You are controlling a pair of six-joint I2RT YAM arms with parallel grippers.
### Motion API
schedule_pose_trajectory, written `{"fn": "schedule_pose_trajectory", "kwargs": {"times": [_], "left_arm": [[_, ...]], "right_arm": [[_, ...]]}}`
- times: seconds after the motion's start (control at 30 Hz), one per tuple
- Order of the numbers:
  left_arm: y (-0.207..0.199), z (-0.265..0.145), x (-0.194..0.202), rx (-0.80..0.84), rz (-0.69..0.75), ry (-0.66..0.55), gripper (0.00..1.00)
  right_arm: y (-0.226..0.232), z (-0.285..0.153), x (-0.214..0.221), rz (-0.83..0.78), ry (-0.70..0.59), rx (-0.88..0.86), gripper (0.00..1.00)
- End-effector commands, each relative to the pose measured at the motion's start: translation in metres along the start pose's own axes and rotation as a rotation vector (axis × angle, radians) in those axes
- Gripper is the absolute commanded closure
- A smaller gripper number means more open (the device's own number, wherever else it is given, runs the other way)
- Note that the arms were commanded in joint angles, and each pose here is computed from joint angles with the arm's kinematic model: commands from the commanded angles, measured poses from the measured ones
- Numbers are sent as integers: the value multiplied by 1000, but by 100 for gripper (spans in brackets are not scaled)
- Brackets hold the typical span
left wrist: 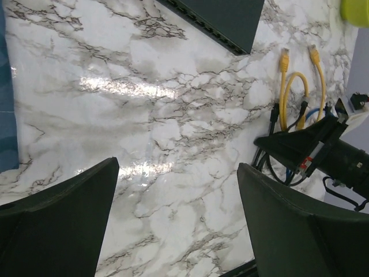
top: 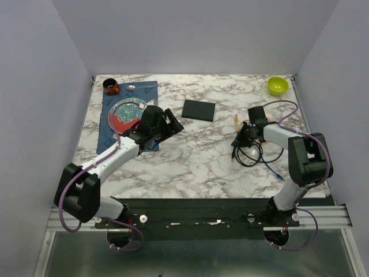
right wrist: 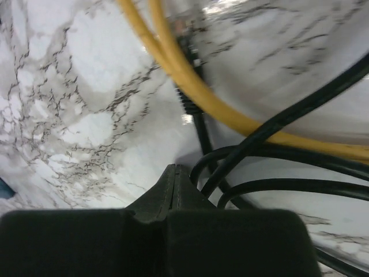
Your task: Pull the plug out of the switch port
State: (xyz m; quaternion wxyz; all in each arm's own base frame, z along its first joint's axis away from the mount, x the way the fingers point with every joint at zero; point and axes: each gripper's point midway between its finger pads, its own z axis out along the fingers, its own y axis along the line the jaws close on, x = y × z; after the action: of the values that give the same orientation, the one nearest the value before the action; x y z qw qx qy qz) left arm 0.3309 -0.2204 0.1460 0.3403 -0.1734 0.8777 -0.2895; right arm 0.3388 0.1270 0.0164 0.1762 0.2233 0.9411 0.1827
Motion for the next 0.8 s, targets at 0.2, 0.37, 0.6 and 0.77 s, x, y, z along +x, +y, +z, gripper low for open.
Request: {"fn": "schedule_pose_trajectory", "kwargs": {"times": [0.2, 0.37, 0.6, 0.77], "left_arm": [[19, -13, -24, -118, -43, -112, 5], [58, -11, -44, -262, -116, -164, 1], [61, -6, -74, -309, -114, -179, 1], [13, 19, -89, -153, -36, -111, 8]], "right_arm": [[-43, -31, -26, 230, -113, 123, 99], [-61, -41, -34, 271, -131, 113, 99], [11, -91, -77, 88, -373, -136, 99], [72, -105, -94, -13, -401, -225, 93]]}}
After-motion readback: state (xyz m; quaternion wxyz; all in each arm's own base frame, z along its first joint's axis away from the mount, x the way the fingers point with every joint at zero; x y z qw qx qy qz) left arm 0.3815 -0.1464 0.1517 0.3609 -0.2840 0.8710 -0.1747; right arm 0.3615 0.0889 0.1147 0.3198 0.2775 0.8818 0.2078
